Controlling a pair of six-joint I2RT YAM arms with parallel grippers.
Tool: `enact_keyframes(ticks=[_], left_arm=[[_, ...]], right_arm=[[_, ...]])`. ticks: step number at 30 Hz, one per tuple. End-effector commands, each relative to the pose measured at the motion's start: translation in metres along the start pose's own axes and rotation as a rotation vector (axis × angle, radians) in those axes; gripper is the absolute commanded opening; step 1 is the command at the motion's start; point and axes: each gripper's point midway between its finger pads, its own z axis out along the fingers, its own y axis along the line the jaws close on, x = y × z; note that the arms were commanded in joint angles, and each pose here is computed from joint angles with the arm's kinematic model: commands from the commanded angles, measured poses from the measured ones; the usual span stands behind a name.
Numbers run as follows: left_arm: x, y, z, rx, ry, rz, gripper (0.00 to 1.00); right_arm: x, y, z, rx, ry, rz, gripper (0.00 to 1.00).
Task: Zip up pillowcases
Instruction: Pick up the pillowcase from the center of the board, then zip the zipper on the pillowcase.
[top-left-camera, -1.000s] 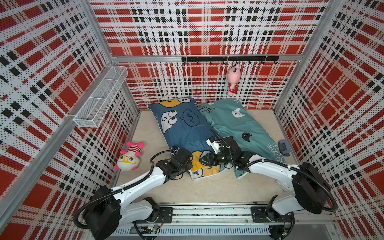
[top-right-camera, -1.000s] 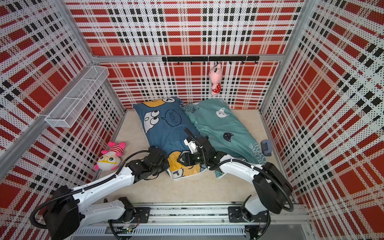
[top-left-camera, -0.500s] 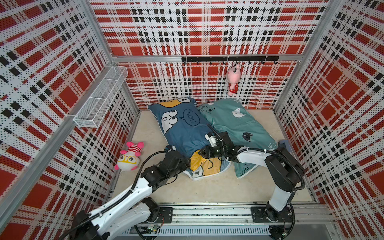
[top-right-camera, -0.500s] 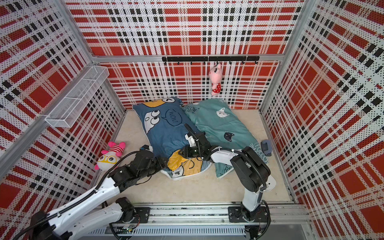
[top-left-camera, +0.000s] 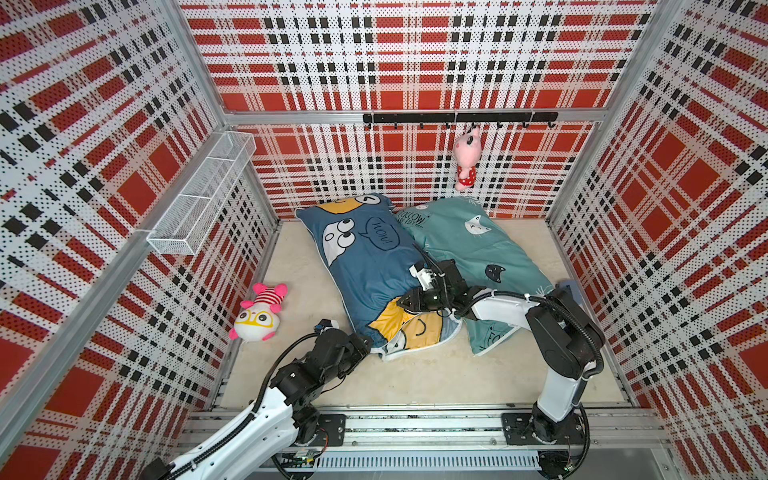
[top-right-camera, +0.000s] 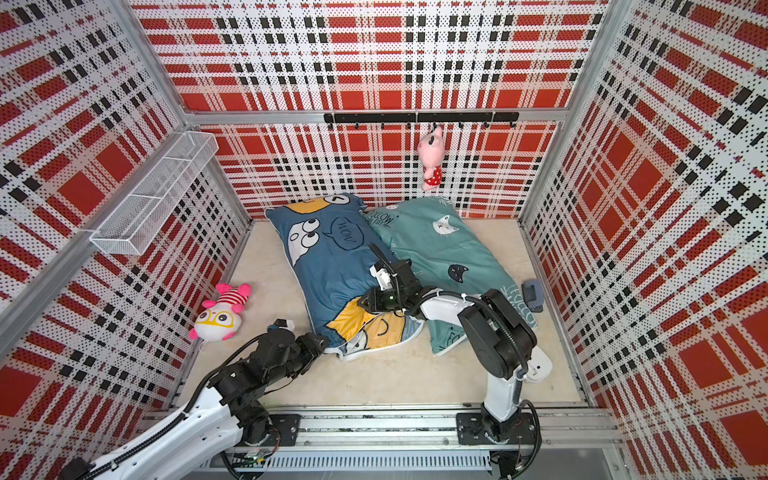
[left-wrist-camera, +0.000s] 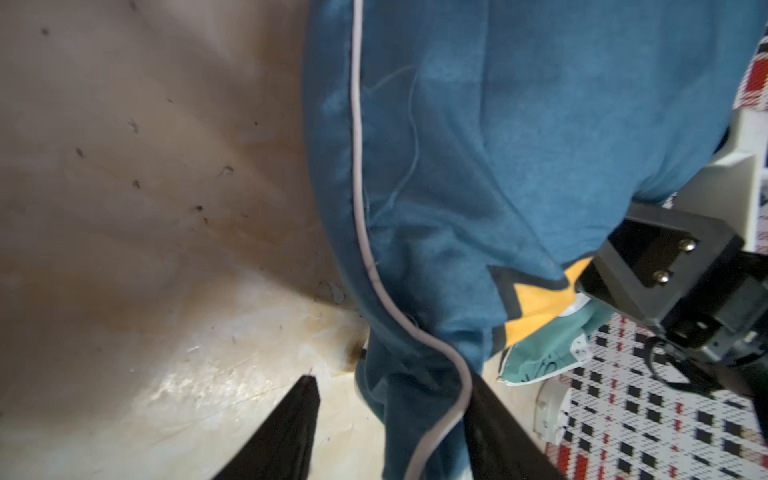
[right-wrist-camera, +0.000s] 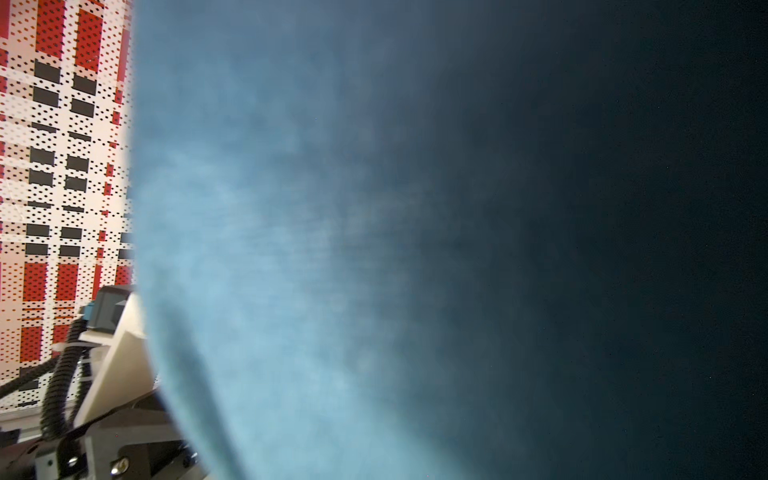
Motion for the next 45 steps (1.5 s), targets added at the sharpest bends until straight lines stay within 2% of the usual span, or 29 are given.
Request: enact_keyframes(ticks=[1,4,8,12,16,21,25,34,37,45], left_arm=[[0.003,-0.027,-0.002,0.142,0.012,-0.076,0.60],[0.005,-0.034,-0.002,0.195,0.017,-0.100,0.55],[0.008,-0.038,0.002,0.212,0.031,-0.103,0.32],[0.006,-0.040,0.003,0.177,0.027,-0.060,0.09],[0.003,-0.035,0.003,0.142,0.028,-0.020,0.00],[-0.006,-0.038,0.001,0.176,0.018,0.084,0.00],[-0.015,-0.051,-0.006,0.229,-0.014,0.165,0.00],[-0.013,-0.070,-0.008,0.279,0.002,0.283,0.00],[-0.015,-0.074,-0.008,0.295,0.001,0.282,0.00],[-0.016,-0.091,-0.010,0.334,0.007,0.271,0.00]], right_arm=[[-0.042,-0.042,-0.010,0.142,-0.145,0.001,0.35],[-0.042,-0.041,-0.010,0.138,-0.141,0.001,0.35],[-0.036,-0.037,-0.013,0.125,-0.126,0.006,0.35],[-0.020,-0.025,-0.030,0.107,-0.085,0.002,0.47],[0.007,-0.006,-0.056,0.056,-0.033,0.004,0.51],[0.057,0.023,-0.066,-0.044,0.083,0.011,0.49],[0.078,0.058,-0.062,-0.174,0.108,0.025,0.42],[0.086,0.114,-0.040,-0.355,0.108,0.018,0.30],[0.089,0.118,-0.034,-0.375,0.095,0.041,0.25],[0.096,0.116,-0.025,-0.400,0.093,0.085,0.22]])
